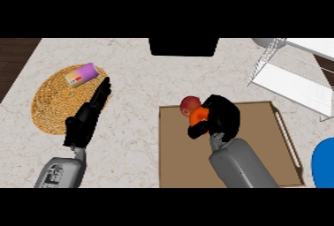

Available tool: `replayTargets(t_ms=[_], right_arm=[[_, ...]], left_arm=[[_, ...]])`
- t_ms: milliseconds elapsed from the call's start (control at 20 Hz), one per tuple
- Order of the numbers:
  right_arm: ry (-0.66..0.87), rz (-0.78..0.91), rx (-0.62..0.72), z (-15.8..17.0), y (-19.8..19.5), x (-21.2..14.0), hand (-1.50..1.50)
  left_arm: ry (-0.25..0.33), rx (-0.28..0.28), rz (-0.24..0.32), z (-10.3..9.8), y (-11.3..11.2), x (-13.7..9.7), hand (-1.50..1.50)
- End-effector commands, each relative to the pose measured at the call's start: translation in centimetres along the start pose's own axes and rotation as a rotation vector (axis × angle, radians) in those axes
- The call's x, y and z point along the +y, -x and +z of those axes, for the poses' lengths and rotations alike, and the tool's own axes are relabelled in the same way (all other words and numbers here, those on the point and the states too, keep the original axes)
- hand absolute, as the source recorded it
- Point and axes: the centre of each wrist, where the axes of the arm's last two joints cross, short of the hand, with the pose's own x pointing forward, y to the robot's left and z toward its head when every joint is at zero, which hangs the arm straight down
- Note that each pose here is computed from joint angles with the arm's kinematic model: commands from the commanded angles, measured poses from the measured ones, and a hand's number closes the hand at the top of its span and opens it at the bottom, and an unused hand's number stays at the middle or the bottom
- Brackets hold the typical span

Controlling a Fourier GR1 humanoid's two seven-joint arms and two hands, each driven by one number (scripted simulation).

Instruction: Pick the squash from the tray and place it in the tiered shelf

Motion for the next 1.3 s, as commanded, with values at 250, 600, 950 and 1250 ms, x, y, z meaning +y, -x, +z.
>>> replayTargets(t_ms=[250,600,950,1250], right_arm=[[0.267,-0.411,-0.079,0.7,-6.2,-4.3,1.5],[0.426,-0.443,-0.104,2.8,-9.6,-7.6,1.5],[0.627,-0.353,-0.001,3.5,-11.6,-12.9,1.5],[0.79,-0.335,0.022,3.2,-11.2,-16.9,1.5]], left_arm=[[0.008,-0.008,0.004,0.0,-0.4,-0.3,0.0],[-0.006,0.011,0.009,0.6,0.7,0.9,0.0],[-0.03,0.022,0.007,1.1,0.7,0.8,0.0],[-0.043,0.024,0.006,-0.6,0.3,1.6,0.0]])
